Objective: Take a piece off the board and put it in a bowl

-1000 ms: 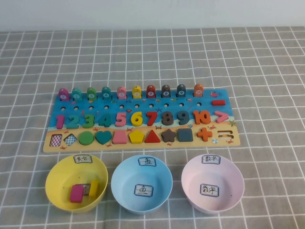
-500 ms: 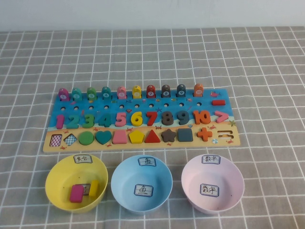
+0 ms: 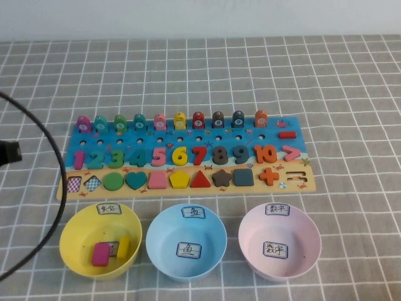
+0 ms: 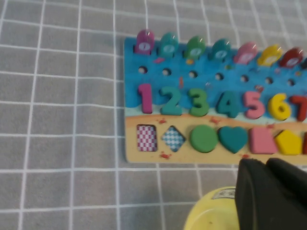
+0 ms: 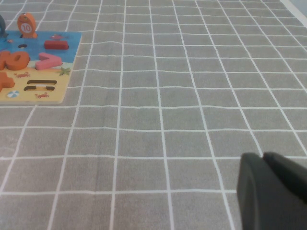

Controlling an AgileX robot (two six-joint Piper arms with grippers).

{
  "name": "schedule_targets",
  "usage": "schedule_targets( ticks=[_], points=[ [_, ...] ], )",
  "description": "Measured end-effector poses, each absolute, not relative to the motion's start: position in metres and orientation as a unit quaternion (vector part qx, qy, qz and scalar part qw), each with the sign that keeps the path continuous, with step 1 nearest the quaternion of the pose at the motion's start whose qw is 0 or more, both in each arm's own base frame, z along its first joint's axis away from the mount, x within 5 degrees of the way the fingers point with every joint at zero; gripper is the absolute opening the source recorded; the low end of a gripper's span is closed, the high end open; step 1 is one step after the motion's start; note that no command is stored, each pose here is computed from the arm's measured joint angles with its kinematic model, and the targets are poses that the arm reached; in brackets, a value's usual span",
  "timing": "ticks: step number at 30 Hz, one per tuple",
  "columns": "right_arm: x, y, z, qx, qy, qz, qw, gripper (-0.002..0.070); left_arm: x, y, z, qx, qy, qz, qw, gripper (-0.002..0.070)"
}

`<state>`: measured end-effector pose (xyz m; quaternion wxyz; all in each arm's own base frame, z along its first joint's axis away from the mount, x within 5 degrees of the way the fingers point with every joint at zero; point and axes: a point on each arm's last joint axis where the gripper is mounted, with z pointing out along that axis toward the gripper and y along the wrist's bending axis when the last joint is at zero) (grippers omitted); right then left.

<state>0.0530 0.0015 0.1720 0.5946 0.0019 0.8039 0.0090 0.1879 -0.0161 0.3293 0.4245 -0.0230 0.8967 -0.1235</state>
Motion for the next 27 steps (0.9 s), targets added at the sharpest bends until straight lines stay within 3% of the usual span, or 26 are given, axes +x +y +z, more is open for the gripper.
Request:
schedule_targets(
  ticks=[8,22,27],
  points=[
    [0.053,0.001,0.172,0.002,0.804,0.009,0.595,-0.0017,0.264,-0.013,0.335,0.013,0.928,-0.102,0.358,-0.0001],
    [0.053,0.001,0.172,0.002,0.804,0.009,0.595,-0.0017,0.373,-0.016,0.303,0.019,0.965,-0.122,0.231,-0.0001],
    [0.053,0.001,0.172,0.002,0.804,0.009,0.595,-0.0017,0.402,-0.035,0.298,0.054,0.973,-0.088,0.205,-0.0001]
  ],
)
